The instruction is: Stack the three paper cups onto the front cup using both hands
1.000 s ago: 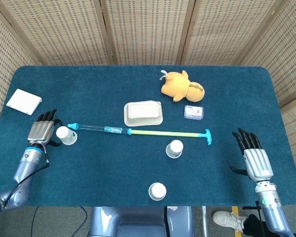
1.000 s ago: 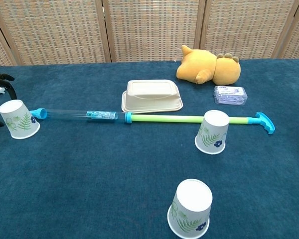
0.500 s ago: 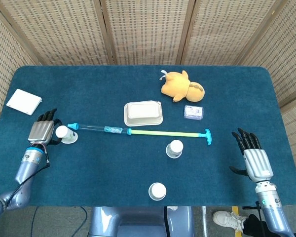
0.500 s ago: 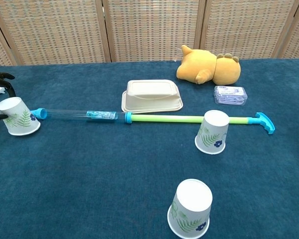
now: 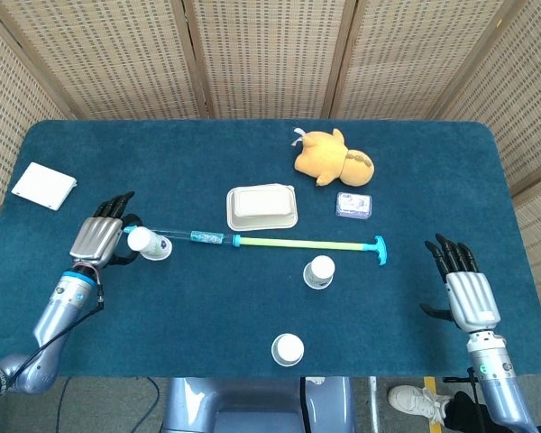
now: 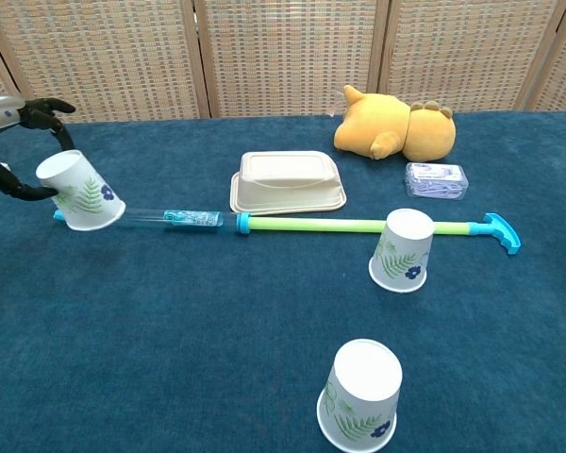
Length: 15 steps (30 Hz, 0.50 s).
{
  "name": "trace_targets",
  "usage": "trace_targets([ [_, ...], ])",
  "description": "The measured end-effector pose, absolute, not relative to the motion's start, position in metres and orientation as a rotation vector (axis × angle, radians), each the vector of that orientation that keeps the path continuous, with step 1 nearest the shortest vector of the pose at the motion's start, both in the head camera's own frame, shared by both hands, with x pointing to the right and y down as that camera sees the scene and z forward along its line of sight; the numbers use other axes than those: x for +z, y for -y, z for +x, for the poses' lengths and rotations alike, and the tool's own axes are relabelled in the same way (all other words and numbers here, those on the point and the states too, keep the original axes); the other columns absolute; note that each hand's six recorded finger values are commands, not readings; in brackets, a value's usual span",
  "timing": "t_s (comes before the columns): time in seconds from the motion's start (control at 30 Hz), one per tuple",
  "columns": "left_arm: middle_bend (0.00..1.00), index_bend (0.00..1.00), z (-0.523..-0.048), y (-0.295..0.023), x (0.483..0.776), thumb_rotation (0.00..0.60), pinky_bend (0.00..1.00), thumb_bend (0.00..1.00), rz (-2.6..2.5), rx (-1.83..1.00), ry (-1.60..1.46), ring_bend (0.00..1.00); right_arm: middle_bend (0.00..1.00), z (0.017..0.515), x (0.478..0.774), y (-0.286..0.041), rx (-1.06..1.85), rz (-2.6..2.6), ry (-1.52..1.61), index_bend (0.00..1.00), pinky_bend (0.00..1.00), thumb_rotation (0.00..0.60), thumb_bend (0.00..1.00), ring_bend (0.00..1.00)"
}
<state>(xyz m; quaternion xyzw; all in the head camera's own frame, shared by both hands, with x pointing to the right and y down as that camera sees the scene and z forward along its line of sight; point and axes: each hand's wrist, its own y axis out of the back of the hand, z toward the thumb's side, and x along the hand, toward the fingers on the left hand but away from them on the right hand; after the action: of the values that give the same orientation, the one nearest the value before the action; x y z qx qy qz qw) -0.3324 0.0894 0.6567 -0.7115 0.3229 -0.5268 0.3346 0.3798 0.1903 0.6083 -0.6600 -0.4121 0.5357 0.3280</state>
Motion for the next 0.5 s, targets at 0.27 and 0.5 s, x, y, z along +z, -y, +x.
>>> trace_targets([
  [0.27,0.00,0.46,-0.265,-0.096,0.633,0.600,0.08,0.35,-1.953,-1.132,-0.762,0.00,0.00,0.383,0.608,-0.189,1.411,-1.718,1.088,0.00,0.00,0.600,0.10,0.00],
  [0.5,0.00,0.46,-0.226,-0.104,0.625,0.600,0.08,0.35,-2.026,-1.007,-0.702,0.00,0.00,0.387,0.608,-0.188,1.419,-1.707,1.093,0.00,0.00,0.600,0.10,0.00],
])
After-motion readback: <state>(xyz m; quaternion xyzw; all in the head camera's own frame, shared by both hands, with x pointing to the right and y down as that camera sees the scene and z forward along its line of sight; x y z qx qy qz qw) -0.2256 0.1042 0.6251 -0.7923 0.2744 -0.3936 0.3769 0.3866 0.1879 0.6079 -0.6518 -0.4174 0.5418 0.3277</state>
